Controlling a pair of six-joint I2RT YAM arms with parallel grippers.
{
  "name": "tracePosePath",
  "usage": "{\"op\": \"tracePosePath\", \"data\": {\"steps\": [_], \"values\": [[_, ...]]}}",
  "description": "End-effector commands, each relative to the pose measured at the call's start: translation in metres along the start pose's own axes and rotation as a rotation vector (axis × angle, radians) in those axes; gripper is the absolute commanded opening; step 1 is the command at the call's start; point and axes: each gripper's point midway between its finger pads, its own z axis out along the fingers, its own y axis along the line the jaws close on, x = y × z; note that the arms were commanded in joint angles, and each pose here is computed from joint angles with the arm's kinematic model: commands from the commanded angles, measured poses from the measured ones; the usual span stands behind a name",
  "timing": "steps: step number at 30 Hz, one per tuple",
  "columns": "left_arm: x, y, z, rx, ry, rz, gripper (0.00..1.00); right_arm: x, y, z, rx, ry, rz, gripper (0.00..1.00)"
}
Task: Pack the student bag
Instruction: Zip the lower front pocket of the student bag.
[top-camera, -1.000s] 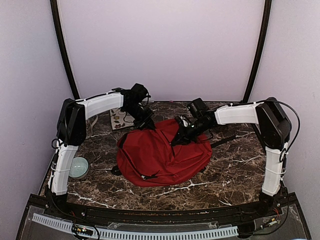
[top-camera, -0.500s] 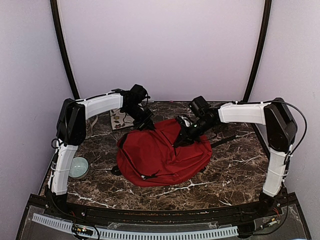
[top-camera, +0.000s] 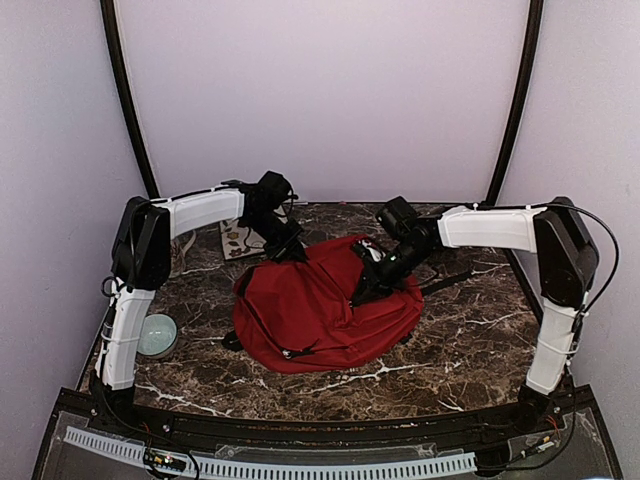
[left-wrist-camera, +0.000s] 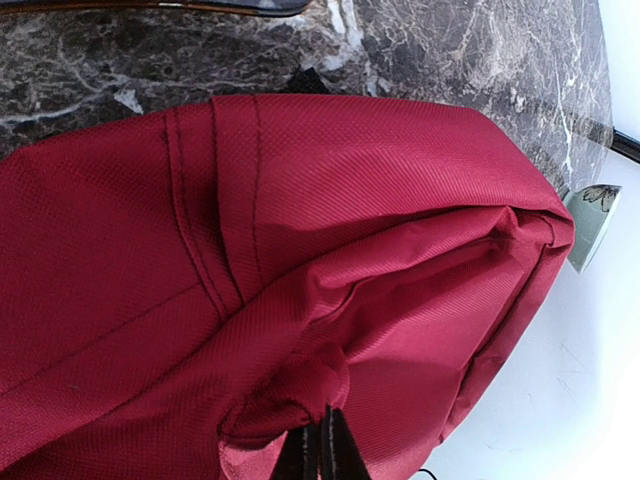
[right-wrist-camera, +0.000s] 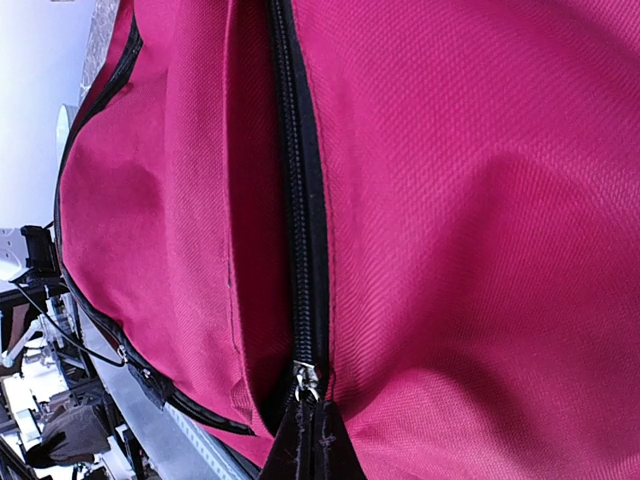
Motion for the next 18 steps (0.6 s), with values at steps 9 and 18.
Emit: {"op": "tracePosePath", "data": {"steps": [9, 18], "values": [[-0.025, -0.003, -0.034, 0.037, -0.122, 0.02, 0.0, 0.027, -0.001, -0.01, 0.046, 0.058, -0.017, 0.0], [-0.018, -0.006, -0.031, 0.048, -0.106, 0.035, 0.0, 0.011, 0.005, -0.012, 0.05, 0.043, -0.057, 0.0]]}}
